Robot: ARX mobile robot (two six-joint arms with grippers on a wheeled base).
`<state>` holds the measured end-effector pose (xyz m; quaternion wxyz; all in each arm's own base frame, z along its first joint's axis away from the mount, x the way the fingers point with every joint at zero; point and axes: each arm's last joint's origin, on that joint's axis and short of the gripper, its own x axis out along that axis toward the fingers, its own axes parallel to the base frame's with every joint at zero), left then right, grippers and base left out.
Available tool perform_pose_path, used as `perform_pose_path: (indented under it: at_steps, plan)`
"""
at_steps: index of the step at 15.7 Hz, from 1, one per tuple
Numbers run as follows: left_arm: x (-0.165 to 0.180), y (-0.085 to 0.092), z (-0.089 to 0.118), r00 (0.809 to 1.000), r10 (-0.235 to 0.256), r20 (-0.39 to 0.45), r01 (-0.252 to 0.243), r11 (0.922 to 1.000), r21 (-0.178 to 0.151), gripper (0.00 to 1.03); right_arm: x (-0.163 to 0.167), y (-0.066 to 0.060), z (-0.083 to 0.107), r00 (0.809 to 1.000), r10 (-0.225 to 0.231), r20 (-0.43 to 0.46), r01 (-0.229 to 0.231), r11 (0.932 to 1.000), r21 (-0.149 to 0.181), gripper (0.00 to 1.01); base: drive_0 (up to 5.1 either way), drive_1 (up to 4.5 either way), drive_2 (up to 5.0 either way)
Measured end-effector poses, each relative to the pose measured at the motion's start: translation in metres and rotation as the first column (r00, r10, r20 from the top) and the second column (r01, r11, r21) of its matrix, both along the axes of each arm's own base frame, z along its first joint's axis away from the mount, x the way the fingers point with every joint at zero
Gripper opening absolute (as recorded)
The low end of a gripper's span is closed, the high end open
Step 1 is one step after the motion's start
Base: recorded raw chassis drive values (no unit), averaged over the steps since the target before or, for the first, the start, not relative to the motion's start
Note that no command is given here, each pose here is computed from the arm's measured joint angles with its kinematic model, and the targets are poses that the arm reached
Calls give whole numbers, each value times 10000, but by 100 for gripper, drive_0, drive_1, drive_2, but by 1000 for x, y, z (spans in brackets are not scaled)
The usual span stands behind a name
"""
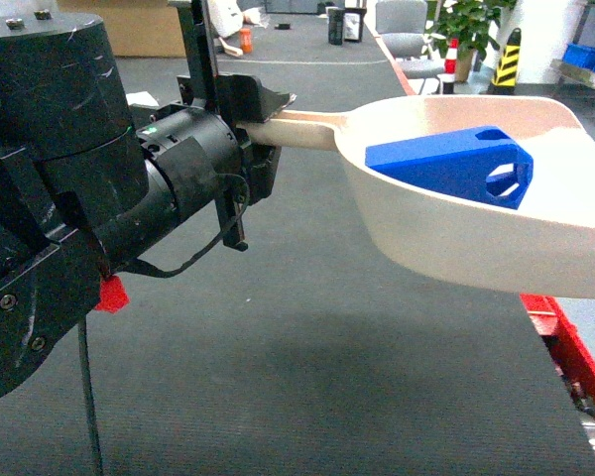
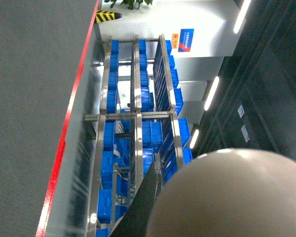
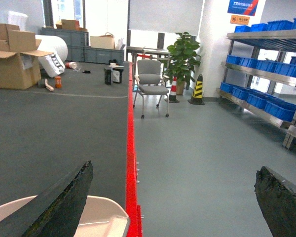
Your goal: Place part in tray to right shelf
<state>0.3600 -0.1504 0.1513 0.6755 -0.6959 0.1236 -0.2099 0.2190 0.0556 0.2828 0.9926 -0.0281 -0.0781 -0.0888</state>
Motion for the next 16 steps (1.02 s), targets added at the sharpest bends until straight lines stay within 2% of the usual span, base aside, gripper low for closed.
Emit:
perform_pose_path:
  at_steps: [16]
  plan:
    - [0, 0, 0, 10000, 0, 5, 0, 10000, -6, 13, 0, 0, 0, 10000, -9, -16, 9, 10000, -32, 98, 447, -411, -59]
